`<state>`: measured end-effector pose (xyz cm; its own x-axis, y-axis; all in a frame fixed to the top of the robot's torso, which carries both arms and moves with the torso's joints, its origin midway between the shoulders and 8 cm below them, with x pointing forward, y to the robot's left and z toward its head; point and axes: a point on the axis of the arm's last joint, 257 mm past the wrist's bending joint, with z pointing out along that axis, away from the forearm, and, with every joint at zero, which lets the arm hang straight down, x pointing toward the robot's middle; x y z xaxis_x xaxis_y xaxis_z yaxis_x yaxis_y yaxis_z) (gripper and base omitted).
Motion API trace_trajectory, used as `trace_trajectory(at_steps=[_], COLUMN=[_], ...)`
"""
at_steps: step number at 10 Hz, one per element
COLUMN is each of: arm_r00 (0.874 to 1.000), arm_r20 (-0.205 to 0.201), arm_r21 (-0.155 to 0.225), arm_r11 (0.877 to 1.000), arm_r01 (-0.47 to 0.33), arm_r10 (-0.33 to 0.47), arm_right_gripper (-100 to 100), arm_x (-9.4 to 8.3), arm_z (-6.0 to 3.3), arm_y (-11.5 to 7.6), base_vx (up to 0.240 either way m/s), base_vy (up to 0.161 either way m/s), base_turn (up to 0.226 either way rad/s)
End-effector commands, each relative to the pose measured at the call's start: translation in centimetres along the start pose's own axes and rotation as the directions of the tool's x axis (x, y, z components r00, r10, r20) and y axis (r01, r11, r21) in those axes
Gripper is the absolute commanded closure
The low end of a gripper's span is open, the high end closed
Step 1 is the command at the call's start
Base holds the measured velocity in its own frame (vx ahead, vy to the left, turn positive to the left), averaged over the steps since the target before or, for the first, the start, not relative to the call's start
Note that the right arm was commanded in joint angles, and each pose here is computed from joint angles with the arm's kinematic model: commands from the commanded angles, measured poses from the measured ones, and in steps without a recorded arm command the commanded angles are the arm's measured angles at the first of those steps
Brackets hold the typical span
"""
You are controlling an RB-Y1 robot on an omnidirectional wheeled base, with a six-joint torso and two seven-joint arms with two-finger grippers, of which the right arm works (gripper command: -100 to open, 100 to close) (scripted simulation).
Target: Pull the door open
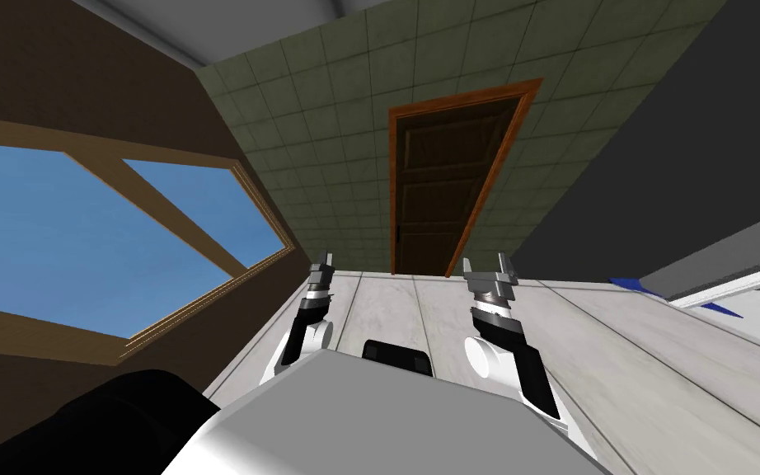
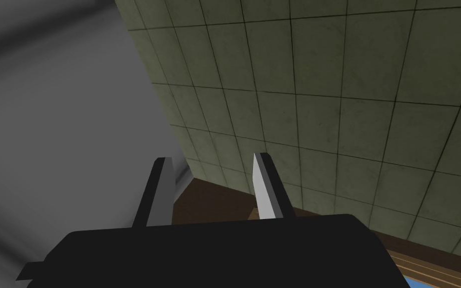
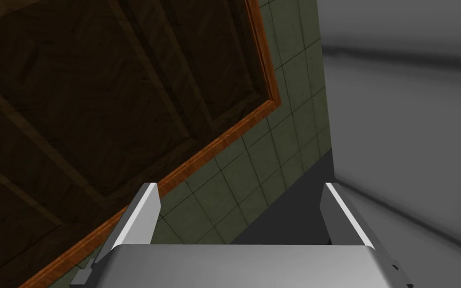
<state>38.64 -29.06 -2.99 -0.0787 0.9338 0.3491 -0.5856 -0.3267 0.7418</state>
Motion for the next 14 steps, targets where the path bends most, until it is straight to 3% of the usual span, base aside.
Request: trace_trajectory(at_steps=[1,5,8,14], arm_r00=[0.999,0.991,0.976,0.928], arm_r20=[0.010,0.041,0.073,0.152], arm_r21=[0.010,0.034,0.048,0.060], arm_r11=[0.999,0.991,0.977,0.934], arm_r01=[-0.039,-0.132,-0.207,-0.352], arm_r10=[0.039,0.131,0.204,0.340], arm_right_gripper=[-100,-100,-100,-100], arm_x=[-0.6,-2.1,-3.4,-6.2], arm_z=[-0.32,-1.01,-1.67,-3.31], arm_y=[-0.9,-3.1,-4.8,-8.2], base_vx=[0.090,0.093,0.100,0.105], base_vy=[0.011,0.013,0.007,0.006], base_turn=[0.108,0.120,0.140,0.140])
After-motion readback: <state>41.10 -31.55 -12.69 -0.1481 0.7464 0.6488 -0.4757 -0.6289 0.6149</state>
